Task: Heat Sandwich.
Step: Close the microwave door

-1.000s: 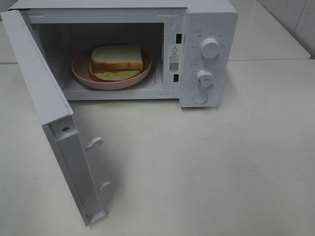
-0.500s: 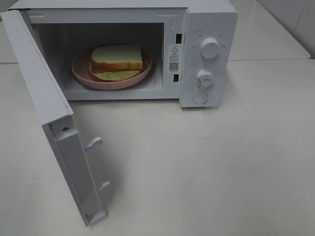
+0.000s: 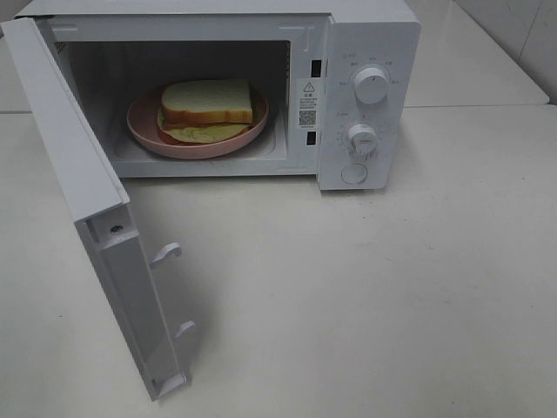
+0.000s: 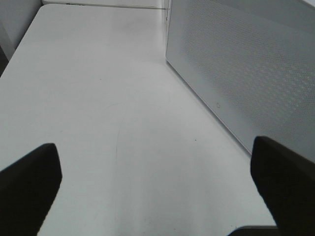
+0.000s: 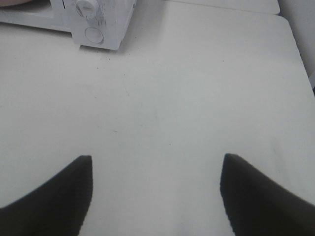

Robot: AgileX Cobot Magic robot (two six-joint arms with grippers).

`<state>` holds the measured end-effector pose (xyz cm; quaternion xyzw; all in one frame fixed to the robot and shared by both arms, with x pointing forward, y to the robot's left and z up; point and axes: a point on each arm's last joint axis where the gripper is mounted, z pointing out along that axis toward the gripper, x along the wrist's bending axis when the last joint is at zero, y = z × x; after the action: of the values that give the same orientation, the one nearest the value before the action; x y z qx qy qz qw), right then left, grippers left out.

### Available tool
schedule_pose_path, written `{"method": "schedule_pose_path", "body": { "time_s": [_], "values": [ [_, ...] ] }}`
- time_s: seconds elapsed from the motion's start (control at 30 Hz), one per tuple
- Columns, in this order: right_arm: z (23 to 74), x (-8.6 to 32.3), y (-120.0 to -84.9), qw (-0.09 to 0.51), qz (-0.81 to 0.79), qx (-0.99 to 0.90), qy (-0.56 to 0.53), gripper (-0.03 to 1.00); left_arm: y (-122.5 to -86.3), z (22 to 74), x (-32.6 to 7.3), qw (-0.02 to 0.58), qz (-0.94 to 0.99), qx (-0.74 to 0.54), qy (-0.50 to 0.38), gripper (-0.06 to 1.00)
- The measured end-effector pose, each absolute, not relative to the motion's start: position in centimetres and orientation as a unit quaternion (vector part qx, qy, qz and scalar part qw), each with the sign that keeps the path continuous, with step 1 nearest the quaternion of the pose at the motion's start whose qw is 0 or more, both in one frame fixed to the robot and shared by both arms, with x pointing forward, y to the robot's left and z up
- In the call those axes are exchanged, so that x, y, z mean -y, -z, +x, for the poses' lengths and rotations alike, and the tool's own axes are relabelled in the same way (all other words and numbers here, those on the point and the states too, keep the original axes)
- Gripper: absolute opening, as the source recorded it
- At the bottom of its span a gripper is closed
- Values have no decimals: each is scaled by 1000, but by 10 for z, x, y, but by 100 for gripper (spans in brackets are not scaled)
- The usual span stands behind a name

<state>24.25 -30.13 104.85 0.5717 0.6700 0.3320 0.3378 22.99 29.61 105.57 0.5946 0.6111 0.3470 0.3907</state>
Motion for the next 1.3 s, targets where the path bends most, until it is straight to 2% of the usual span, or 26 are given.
{"method": "schedule_pose_path", "body": {
  "time_s": [0.23, 1.3],
  "values": [
    [232, 302, -1049, 358, 562, -654, -357, 70, -1056, 230, -296, 391, 595, -611, -347, 99],
    [232, 302, -1049, 347, 578, -641, -368, 69, -1056, 230, -296, 391, 595, -611, -347, 99]
  ]
}}
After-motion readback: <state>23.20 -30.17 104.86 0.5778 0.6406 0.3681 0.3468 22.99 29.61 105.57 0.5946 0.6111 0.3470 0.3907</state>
